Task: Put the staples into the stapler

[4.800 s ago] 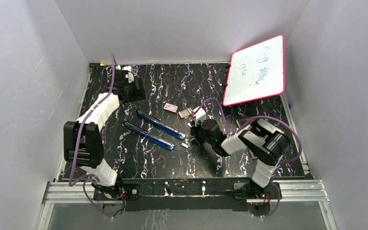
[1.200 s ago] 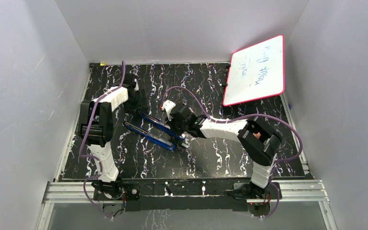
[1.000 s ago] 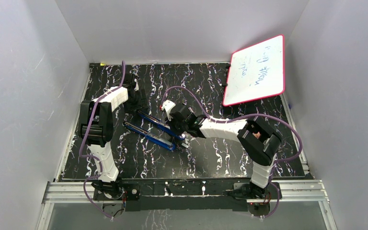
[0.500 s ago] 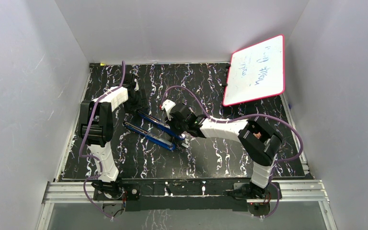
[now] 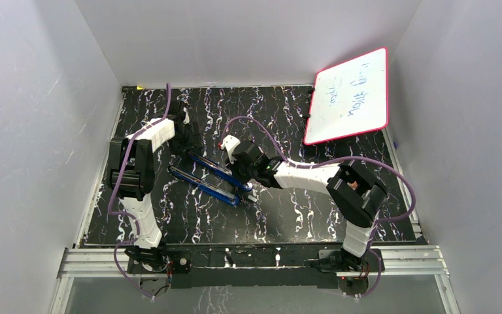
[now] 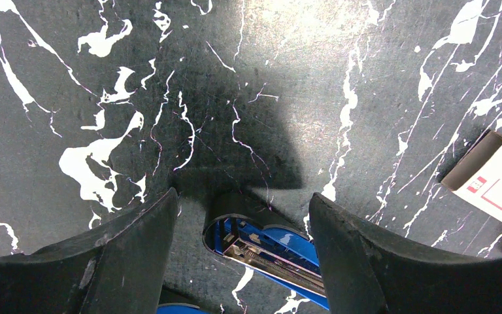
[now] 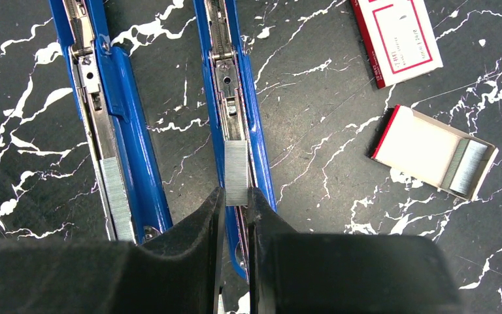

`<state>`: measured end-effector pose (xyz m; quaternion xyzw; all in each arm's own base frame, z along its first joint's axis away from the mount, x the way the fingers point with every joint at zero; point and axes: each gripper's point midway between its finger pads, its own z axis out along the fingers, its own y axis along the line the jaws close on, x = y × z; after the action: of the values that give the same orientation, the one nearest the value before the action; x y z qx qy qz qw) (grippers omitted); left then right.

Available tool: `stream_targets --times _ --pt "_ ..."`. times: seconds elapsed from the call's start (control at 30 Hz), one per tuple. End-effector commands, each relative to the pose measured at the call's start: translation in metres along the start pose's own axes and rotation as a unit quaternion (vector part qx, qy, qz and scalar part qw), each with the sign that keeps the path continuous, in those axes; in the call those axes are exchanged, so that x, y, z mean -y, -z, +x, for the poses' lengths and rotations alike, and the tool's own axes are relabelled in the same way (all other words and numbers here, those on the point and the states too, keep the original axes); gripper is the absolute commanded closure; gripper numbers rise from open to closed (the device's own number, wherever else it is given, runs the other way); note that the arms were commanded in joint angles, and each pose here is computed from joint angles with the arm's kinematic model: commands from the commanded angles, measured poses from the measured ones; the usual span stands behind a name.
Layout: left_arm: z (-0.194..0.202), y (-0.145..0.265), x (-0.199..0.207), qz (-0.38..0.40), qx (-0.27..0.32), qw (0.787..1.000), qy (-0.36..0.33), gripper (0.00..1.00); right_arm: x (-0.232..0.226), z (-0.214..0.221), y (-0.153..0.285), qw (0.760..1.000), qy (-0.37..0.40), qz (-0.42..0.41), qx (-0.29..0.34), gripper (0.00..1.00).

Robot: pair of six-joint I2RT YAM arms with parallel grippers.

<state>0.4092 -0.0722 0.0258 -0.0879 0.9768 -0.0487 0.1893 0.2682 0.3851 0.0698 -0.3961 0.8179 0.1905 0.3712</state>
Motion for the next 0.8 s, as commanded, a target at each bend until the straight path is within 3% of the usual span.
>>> stream_targets --times 0.0,0.77 --pt "0.001 0.003 0.008 0.017 -0.011 1.000 -0.002 0.29 0.000 -0.028 0.010 0.999 -0.002 0.002 0.042 1.00" --pt "0.001 0.002 0.008 0.018 -0.013 1.000 -0.002 0.29 0.000 -0.010 -0.003 1.000 0.001 0.004 0.004 1.00"
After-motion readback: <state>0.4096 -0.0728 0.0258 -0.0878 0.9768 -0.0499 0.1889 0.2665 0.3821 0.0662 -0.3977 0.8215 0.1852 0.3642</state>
